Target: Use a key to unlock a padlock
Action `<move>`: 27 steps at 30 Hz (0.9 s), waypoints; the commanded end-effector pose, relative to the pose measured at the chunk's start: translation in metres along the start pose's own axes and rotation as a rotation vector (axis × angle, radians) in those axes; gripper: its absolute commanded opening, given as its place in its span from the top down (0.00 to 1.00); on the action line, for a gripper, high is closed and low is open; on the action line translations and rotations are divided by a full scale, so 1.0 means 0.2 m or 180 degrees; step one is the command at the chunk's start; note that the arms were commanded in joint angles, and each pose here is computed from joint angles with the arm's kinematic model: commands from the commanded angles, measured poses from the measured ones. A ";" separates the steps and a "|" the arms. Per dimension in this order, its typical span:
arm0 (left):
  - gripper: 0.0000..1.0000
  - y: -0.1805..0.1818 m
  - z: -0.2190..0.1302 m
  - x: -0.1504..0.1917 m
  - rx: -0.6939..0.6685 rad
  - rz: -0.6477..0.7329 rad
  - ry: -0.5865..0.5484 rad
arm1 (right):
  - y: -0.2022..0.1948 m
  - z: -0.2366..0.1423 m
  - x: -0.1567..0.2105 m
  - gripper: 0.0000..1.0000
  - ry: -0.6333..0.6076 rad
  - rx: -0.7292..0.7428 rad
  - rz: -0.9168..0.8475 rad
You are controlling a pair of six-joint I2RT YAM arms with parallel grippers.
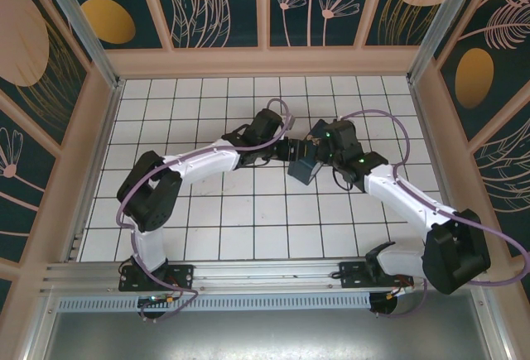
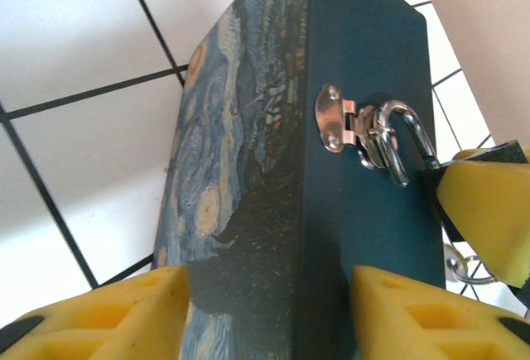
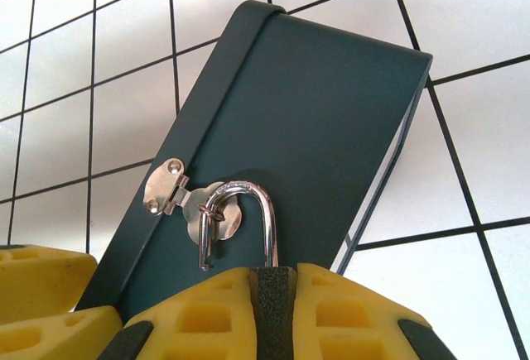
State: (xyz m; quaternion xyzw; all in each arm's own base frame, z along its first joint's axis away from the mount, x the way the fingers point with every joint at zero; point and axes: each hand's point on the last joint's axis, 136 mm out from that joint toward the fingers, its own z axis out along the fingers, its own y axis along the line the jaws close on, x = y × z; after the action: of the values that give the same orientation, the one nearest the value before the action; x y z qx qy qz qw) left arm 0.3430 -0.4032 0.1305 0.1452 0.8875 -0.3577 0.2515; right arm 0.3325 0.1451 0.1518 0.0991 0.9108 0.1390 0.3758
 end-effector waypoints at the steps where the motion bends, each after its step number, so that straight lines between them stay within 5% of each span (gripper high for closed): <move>1: 0.50 0.00 0.07 0.11 -0.0006 0.0037 0.0207 | -0.04 0.04 -0.01 1.00 -0.0069 0.0083 0.0179; 18: 0.61 0.07 0.12 0.20 -0.0143 -0.0052 0.0342 | 0.04 0.20 -0.20 1.00 -0.0404 -0.0028 0.0174; 27: 0.51 0.03 -0.01 -0.01 -0.0119 -0.0074 0.0018 | -0.26 0.01 -0.27 1.00 -0.0522 -0.0118 0.0566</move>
State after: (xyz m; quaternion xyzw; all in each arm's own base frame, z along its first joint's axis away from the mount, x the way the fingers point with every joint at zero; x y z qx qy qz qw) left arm 0.3498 -0.4101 0.1322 0.1357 0.8821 -0.3656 0.2643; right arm 0.3804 0.0997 0.1563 0.1751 0.8753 0.1536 0.4237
